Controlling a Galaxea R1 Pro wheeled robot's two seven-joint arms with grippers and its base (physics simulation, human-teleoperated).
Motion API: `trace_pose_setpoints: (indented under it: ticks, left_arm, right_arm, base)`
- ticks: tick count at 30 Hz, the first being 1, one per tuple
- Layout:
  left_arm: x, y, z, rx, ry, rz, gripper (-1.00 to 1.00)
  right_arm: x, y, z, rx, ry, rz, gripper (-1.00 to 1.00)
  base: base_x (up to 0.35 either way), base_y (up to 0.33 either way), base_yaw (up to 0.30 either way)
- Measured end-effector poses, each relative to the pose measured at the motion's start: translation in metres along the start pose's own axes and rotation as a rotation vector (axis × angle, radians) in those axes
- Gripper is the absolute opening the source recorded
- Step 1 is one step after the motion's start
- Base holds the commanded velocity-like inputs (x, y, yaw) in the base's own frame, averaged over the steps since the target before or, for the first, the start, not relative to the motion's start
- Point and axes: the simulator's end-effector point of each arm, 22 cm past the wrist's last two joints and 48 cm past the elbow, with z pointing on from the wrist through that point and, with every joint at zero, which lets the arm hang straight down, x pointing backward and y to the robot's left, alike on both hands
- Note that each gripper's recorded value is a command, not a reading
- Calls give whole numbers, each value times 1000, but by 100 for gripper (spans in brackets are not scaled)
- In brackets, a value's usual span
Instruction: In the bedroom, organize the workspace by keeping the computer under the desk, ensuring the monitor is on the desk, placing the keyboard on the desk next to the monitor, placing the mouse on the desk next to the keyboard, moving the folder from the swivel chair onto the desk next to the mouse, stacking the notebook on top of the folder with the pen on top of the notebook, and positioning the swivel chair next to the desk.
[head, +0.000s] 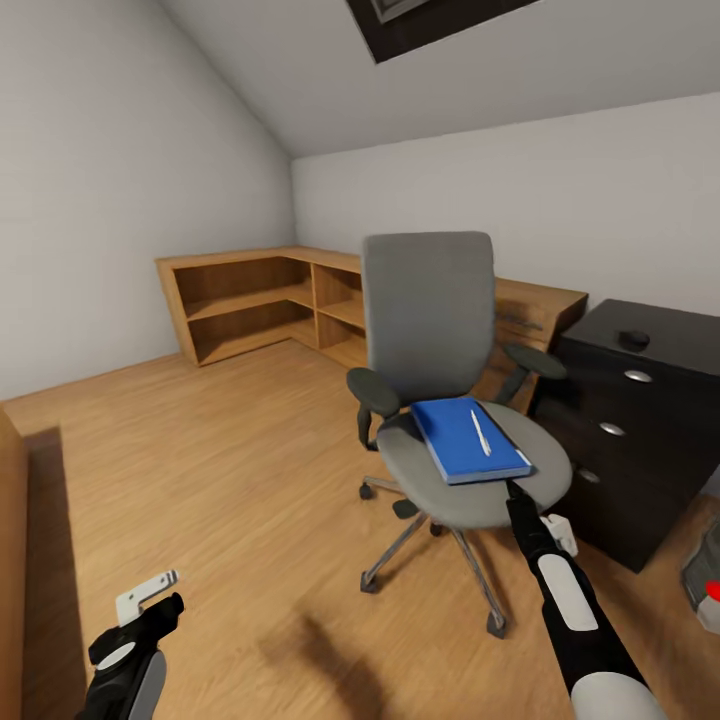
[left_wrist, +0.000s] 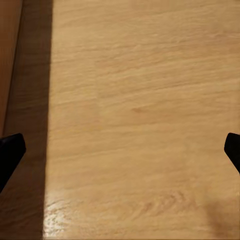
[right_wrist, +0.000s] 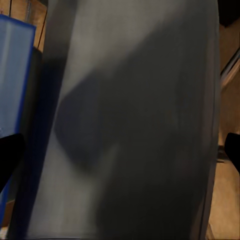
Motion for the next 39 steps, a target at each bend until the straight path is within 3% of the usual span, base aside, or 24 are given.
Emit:
trace_pose_setpoints:
  ticks: [10,39]
  left_arm:
    - [1,0,0,-2,0,11,100]
    - [8,-7,0,8,10,28,100]
  right_arm:
    - [0,1,0,-4,-1,-1,100]
    - [-1,20,-1,-72,-4,-9,100]
  base:
    - [319,0,261]
    - [276,-21,6]
